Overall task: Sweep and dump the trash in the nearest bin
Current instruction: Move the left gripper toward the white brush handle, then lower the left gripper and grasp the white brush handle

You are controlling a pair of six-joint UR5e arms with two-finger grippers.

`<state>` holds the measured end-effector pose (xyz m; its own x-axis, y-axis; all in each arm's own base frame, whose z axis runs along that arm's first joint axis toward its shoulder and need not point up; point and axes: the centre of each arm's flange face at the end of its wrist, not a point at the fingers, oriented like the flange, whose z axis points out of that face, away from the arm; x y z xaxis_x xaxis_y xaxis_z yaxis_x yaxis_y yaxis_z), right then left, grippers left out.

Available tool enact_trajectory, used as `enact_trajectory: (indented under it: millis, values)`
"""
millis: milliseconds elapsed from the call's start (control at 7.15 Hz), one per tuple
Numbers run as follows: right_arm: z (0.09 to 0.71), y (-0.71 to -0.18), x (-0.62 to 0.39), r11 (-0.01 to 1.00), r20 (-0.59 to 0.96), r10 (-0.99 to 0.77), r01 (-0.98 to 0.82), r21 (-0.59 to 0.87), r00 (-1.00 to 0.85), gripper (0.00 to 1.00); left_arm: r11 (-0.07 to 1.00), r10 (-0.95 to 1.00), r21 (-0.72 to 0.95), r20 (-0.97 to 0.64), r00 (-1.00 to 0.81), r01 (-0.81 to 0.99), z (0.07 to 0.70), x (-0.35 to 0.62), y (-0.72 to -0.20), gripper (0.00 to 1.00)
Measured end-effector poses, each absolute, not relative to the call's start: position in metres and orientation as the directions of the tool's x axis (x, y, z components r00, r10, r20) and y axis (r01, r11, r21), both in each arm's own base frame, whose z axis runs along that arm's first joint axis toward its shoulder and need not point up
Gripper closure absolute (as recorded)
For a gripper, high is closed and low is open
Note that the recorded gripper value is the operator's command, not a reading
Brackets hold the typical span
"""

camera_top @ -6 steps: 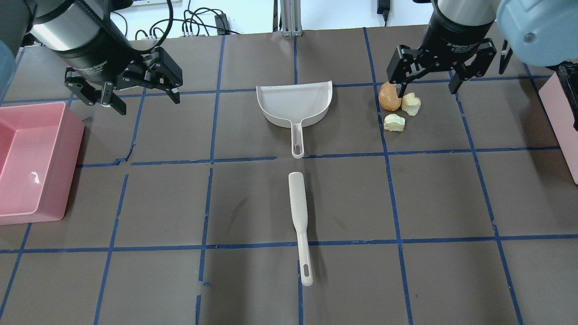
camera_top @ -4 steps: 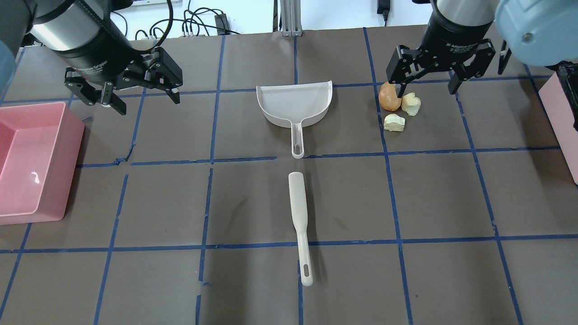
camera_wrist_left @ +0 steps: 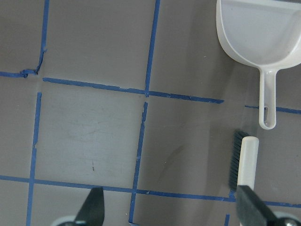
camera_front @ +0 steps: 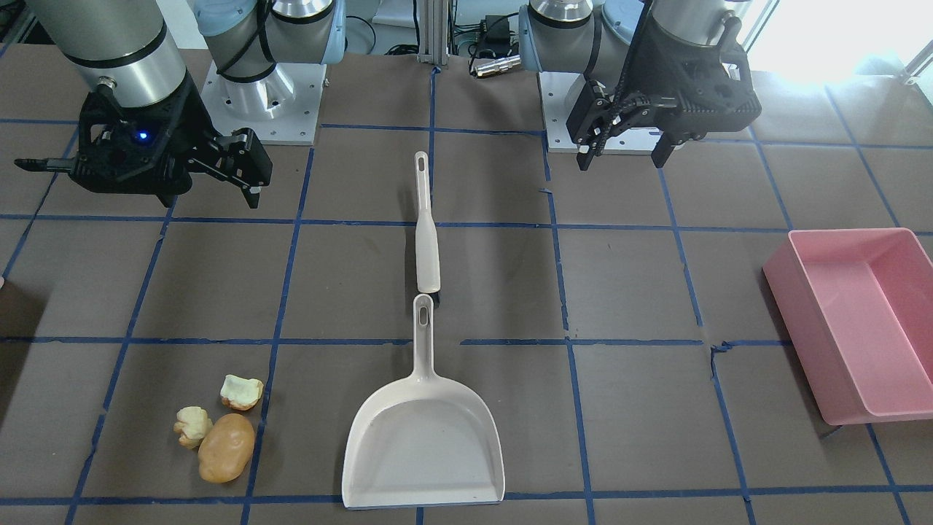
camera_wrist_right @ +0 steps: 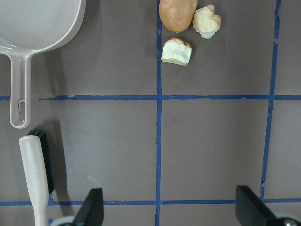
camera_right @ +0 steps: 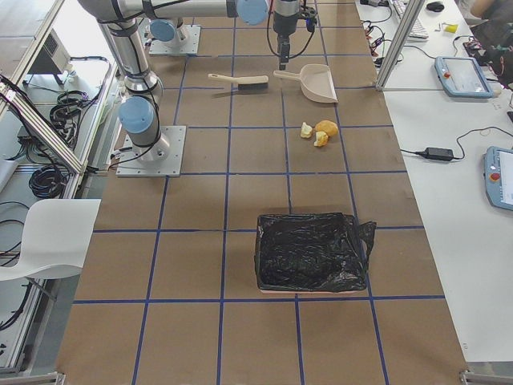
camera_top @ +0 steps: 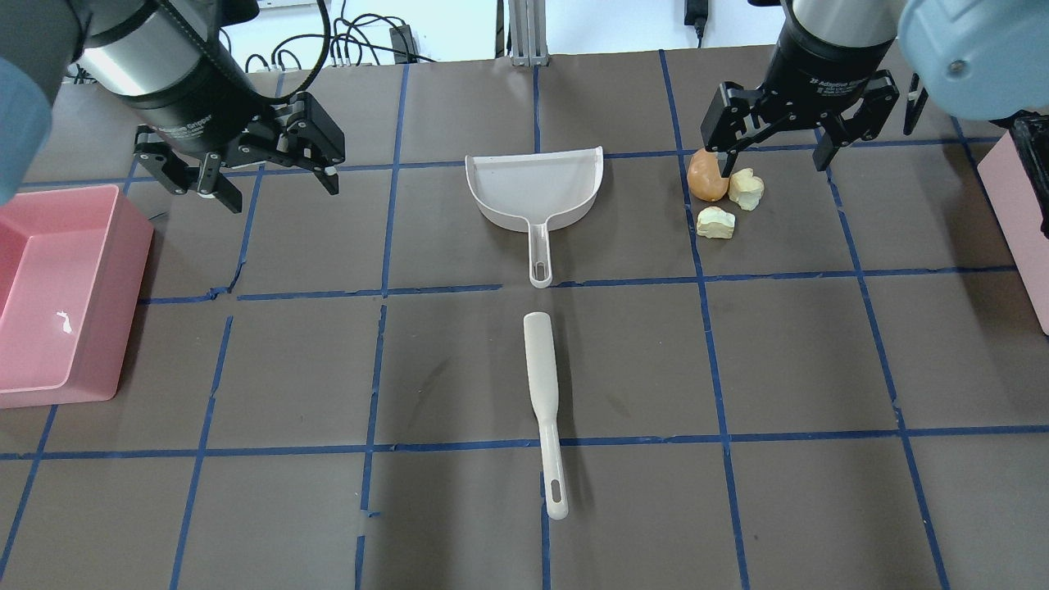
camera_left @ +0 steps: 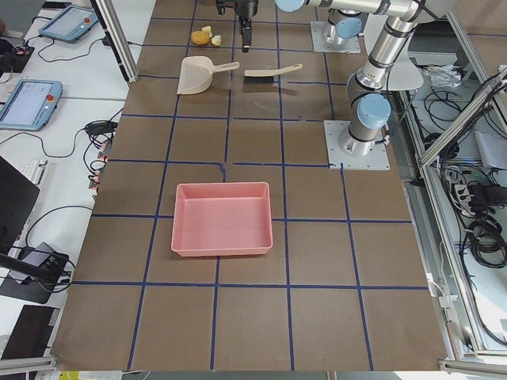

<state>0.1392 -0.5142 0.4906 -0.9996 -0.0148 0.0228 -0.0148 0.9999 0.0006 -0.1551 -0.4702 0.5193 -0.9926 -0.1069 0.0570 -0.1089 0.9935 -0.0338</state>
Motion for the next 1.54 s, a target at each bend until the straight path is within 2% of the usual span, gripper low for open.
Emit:
enact_trajectory:
  millis: [839,1258,1538]
  values:
    - [0.485,-0.512,0.139,1.0,0.022,-0.014,-0.014,0.013,-1.0,0.0,0.974,0.151,0.164,0.03,-0.988,0.154,0.414,-0.286,-0.399,0.0]
    - [0.482,-0.513,0.139,1.0,0.021,-0.018,-0.018,0.018,-1.0,0.0,0.978,0.097,0.19,-0.022,-0.995,0.092,0.338,-0.369,-0.362,0.0]
    - [0.478,-0.512,0.139,1.0,0.02,-0.019,-0.018,0.025,-1.0,0.0,0.979,0.098,0.184,-0.032,-0.995,0.091,0.276,-0.386,-0.325,0.0]
